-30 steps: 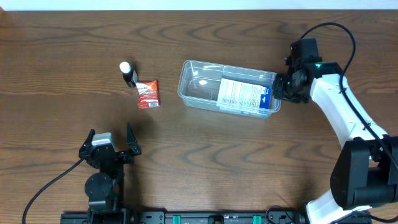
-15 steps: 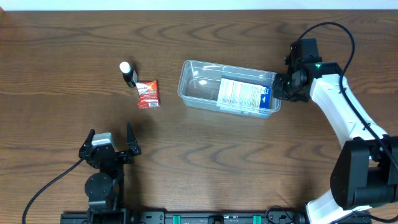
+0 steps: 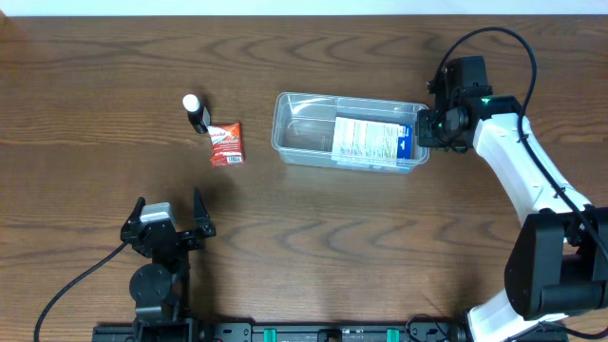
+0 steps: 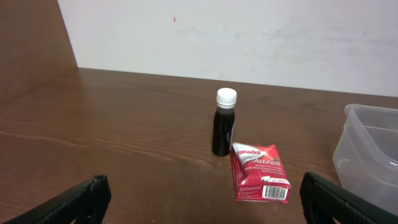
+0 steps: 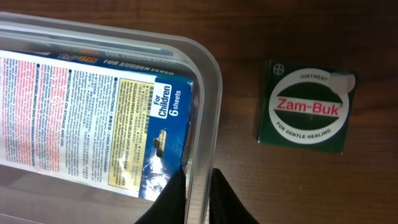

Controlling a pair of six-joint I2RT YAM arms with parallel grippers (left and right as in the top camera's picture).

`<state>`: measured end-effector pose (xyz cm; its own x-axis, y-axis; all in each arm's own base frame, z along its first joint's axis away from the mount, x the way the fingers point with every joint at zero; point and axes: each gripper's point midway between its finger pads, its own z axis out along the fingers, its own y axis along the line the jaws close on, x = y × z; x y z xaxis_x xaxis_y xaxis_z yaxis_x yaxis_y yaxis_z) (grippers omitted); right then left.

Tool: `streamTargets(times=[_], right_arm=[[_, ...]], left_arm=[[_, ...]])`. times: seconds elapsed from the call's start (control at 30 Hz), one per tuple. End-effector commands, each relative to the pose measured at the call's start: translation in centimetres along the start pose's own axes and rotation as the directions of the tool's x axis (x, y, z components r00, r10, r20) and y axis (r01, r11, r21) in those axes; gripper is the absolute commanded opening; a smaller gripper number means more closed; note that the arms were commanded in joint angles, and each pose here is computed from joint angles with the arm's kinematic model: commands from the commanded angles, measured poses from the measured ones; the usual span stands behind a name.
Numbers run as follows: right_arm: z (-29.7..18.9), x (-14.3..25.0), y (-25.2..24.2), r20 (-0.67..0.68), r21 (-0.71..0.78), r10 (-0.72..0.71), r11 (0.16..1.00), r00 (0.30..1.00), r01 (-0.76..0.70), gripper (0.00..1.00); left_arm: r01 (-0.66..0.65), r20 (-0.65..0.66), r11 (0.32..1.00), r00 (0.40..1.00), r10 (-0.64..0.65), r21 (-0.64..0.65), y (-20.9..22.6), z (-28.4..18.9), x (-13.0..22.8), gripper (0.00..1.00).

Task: Pack container
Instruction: 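Move the right gripper to the white Panadol box and grasp it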

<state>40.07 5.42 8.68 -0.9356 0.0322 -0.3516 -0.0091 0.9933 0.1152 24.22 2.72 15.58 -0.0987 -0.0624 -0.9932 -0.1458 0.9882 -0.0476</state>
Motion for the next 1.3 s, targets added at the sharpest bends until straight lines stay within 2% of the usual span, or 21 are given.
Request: streamTargets(times=[0.0,0.17,0.2,0.27,0.3,0.37,0.7,0.97,1.17,1.27], right_arm=[[0.1,-0.2,0.1,0.010,-0.012,-0.058,0.998,0.998,0.058,0.09],[0.0,-0.8,0.1,0.034,-0.012,-0.092,0.996,0.995,0.092,0.09],[0.0,-0.8,0.1,0.035,-0.012,-0.091,0.996,0.995,0.092,0.13],[0.0,-0.8,0.1,0.033,-0.012,-0.091,0.996,0.995,0.091,0.35],[0.0,-0.7,0.1,0.030,-0.012,-0.091,0.996,0.995,0.091,0.42],[0.0,-0.6,0.1,0.027,-0.012,-0.090,0.996,0.996,0.091,0.49],[-0.5,-2.5,-0.4,0.091,-0.007,-0.078,0.997,0.993,0.079,0.48],[-3.2,-4.2,-2.5,0.122,-0.038,0.009,0.999,0.993,-0.004,0.47],[-3.6,-2.9,-9.5,0.086,0.147,0.085,0.984,0.993,-0.097,0.54],[-4.3,-2.3,-13.3,0.077,0.251,0.084,0.963,0.993,-0.101,0.65]], left_arm=[[-0.022,-0.044,1.000,0.999,0.022,0.001,0.0,0.2,1.8,0.98],[-0.022,-0.044,1.000,0.999,0.022,0.001,0.0,0.2,1.8,0.98],[-0.022,-0.044,1.000,0.999,0.022,0.001,0.0,0.2,1.8,0.98],[-0.022,-0.044,1.000,0.999,0.022,0.001,0.0,0.2,1.8,0.98],[-0.022,-0.044,1.000,0.999,0.022,0.001,0.0,0.2,1.8,0.98],[-0.022,-0.044,1.000,0.999,0.022,0.001,0.0,0.2,1.8,0.98],[-0.022,-0.044,1.000,0.999,0.022,0.001,0.0,0.2,1.8,0.98],[-0.022,-0.044,1.000,0.999,0.022,0.001,0.0,0.2,1.8,0.98],[-0.022,-0.044,1.000,0.999,0.022,0.001,0.0,0.2,1.8,0.98],[-0.022,-0.044,1.000,0.999,0.022,0.001,0.0,0.2,1.8,0.98]])
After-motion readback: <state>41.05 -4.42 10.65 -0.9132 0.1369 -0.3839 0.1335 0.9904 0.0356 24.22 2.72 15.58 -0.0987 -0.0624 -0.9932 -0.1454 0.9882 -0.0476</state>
